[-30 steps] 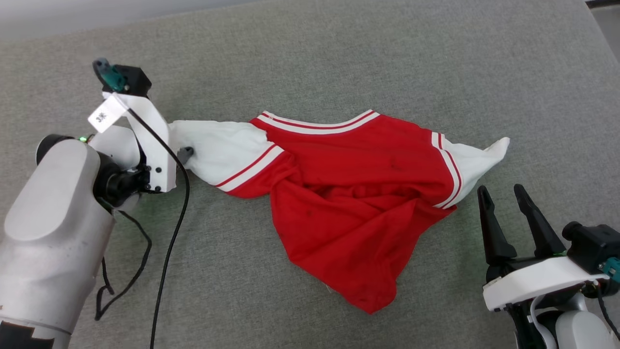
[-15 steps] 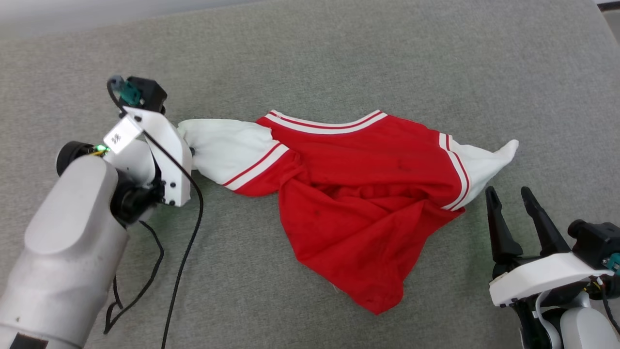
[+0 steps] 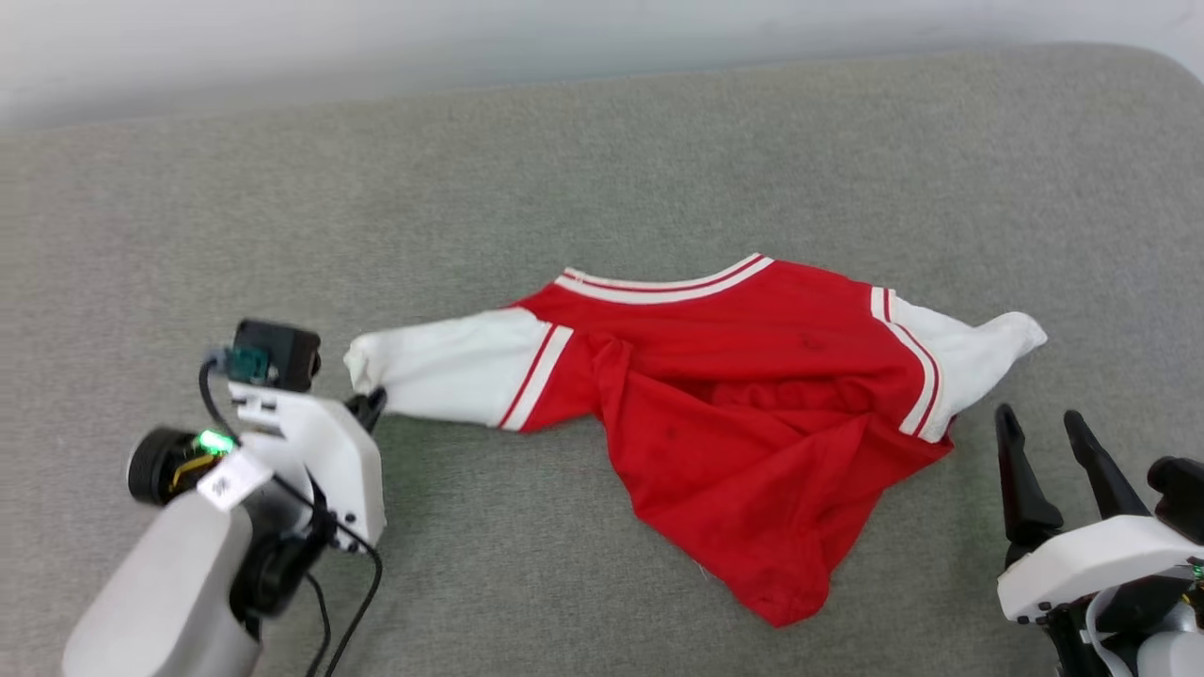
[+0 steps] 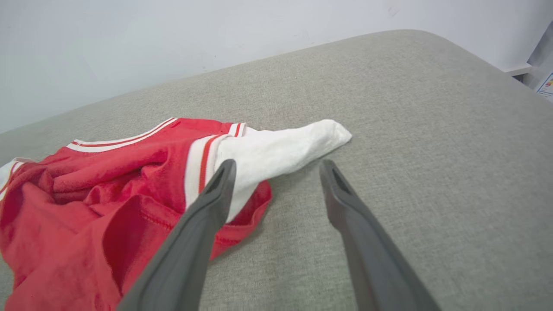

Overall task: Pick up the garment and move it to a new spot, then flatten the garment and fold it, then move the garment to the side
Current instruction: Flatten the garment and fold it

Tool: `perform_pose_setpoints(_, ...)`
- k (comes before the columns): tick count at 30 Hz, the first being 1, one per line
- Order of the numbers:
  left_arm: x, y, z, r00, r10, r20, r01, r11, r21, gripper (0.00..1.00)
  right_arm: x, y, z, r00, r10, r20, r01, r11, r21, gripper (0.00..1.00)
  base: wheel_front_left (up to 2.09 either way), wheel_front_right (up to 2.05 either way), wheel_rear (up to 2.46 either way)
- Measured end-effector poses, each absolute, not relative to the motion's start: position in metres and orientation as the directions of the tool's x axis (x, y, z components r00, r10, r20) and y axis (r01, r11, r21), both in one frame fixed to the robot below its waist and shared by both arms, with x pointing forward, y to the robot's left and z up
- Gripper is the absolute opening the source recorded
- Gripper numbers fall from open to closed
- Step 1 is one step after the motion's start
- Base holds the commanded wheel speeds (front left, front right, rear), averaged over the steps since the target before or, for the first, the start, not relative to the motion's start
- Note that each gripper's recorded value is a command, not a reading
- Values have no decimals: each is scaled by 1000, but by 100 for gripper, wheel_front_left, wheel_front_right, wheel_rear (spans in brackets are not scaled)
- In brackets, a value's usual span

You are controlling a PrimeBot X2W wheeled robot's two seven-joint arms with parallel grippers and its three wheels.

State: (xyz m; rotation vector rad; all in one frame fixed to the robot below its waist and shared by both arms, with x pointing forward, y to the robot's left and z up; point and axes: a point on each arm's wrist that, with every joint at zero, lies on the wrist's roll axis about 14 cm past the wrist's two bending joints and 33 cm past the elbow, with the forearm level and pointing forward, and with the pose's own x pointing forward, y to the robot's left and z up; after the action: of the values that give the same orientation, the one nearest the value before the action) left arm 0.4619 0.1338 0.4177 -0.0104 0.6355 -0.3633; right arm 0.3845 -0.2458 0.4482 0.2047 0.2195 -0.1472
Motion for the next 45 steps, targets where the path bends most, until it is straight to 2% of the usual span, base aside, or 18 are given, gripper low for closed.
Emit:
perform_pose_setpoints(7,407,148,421,782,-288,-553,244,957,-154,0,372,-252,443,943,-126,-308,193,962,196,100,0,0,0)
perform_pose_setpoints(13,386,150,439,821,-280,-498,221,960,-175,0,369,-265,428,894,-121,-431,224,954,198,100,0,0,0)
perform_pose_setpoints(19,385,152,455,851,-270,-451,217,962,-166,0,398,-272,424,838,-64,-542,188,966,177,100,0,0,0)
perform_pose_setpoints(27,404,145,461,864,-286,-415,239,957,-162,0,463,-256,423,759,33,-650,82,986,145,100,0,0,0)
perform_pose_setpoints(35,421,143,454,868,-289,-404,239,956,-168,0,497,-236,390,632,82,-771,3,994,109,100,0,0,0)
perform_pose_setpoints(42,424,147,438,861,-271,-431,216,961,-173,0,481,-230,350,419,113,-901,16,991,132,100,0,0,0)
perform_pose_setpoints(43,424,148,436,861,-269,-432,214,962,-172,0,479,-230,348,399,115,-910,20,991,134,87,0,0,0)
perform_pose_setpoints(44,424,149,435,860,-269,-434,214,962,-172,0,478,-230,347,385,121,-915,30,989,143,64,0,0,0)
perform_pose_setpoints(45,424,149,435,859,-268,-436,213,962,-171,0,476,-230,347,374,124,-919,35,988,148,0,0,0,0)
